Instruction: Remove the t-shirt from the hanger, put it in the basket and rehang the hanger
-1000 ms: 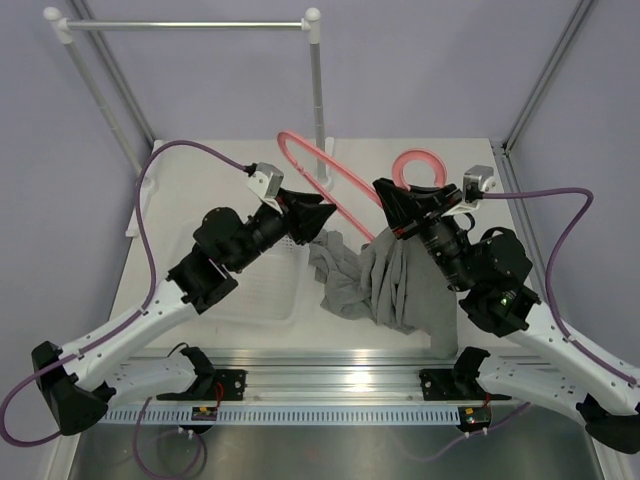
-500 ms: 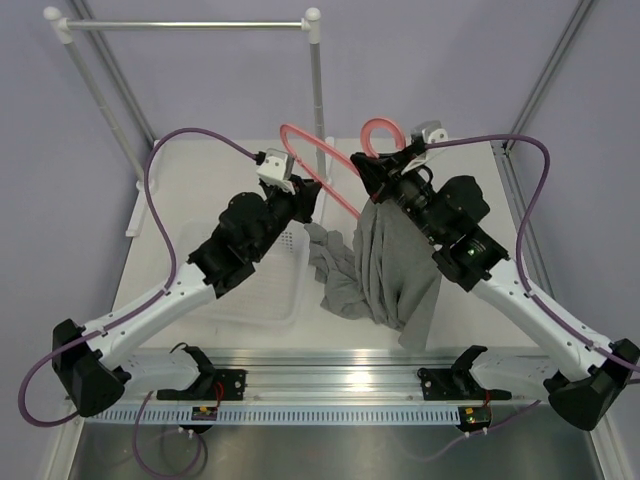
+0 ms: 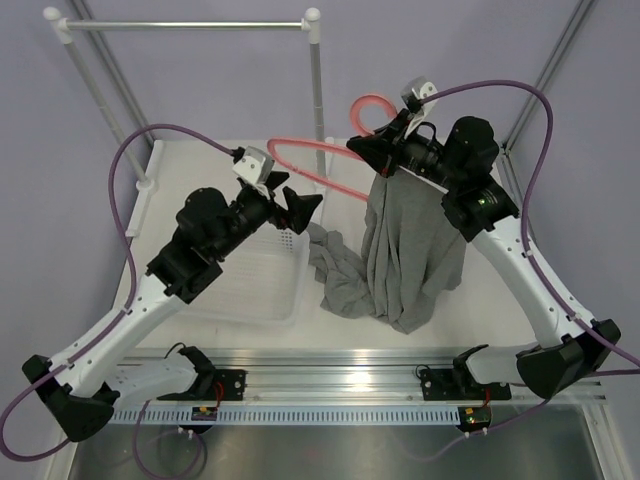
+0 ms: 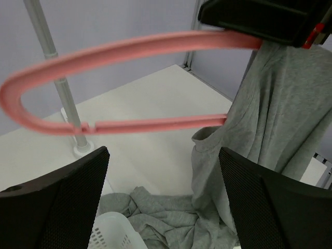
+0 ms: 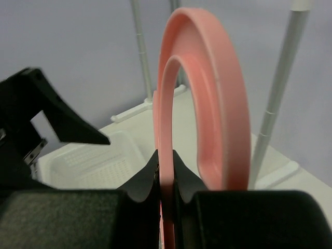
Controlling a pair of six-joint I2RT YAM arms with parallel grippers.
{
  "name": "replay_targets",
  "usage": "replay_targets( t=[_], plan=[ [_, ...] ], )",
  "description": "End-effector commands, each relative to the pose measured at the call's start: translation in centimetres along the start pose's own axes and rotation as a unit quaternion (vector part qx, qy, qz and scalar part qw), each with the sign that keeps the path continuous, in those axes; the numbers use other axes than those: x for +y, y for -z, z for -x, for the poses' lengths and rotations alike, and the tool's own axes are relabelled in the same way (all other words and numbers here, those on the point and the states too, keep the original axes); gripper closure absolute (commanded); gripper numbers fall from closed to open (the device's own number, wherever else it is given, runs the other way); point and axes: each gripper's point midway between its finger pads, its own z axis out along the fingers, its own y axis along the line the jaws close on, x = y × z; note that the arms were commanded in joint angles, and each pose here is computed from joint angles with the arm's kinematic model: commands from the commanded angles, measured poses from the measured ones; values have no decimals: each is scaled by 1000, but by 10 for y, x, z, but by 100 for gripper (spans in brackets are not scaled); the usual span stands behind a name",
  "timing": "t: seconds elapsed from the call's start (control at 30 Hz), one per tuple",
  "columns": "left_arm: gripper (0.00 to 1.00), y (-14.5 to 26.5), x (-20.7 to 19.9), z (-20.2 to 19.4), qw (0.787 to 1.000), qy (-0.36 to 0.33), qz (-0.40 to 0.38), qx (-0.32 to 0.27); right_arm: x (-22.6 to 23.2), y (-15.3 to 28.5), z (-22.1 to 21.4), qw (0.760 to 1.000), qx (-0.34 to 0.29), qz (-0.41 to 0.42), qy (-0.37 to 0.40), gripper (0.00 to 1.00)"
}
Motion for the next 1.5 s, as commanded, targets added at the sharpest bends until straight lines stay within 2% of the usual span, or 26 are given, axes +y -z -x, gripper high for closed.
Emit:
replay_targets(
  t=[0.0,0.07,0.17,0.27,0.33,0.43,0.57,0.63,0.73,0.77,0.8,0.87,1.1,1.27,1.3,1.37,1.47],
  plan=[
    [10,16,-13,32,997,-65,-41,-8,57,18,-5,987,50,151,7,100],
    [7,20,-24,42,996,-66,-67,-11,65,22,-15,983,55,175,2,100],
    [1,23,-36,31,989,-96,-111,34,80,32,-17,974,57,217,-2,100],
    [1,23,-41,28,983,-106,-131,71,88,37,-22,967,73,244,-8,100],
    [1,25,-48,29,980,-104,-152,74,95,42,-25,961,78,266,-11,100],
    [4,30,-61,24,971,-107,-194,86,100,47,-24,957,72,280,-6,100],
    [11,20,-58,1,966,-108,-196,131,108,49,-20,949,65,309,-2,100],
    [19,15,-52,-3,966,-113,-183,144,110,48,-20,944,72,323,-10,100],
    [50,14,-55,-3,964,-111,-193,148,108,45,-22,944,74,322,-10,100],
    [68,13,-55,-1,964,-111,-193,146,107,45,-22,944,73,321,-6,100],
    [77,13,-55,0,964,-110,-191,147,106,44,-24,945,75,318,-5,100],
    [100,11,-52,3,967,-107,-179,147,102,42,-26,949,79,306,-8,98],
    [100,12,-56,5,967,-94,-184,149,95,34,-31,956,80,283,-25,79],
    [100,8,-55,-3,966,-90,-184,160,93,33,-32,957,77,278,-28,72],
    [100,8,-54,-5,965,-89,-183,162,93,32,-31,958,76,276,-26,64],
    [100,5,-53,-7,966,-86,-181,164,90,30,-33,960,78,268,-30,57],
    [100,5,-55,-4,967,-81,-182,159,85,26,-37,962,84,256,-36,51]
  ],
)
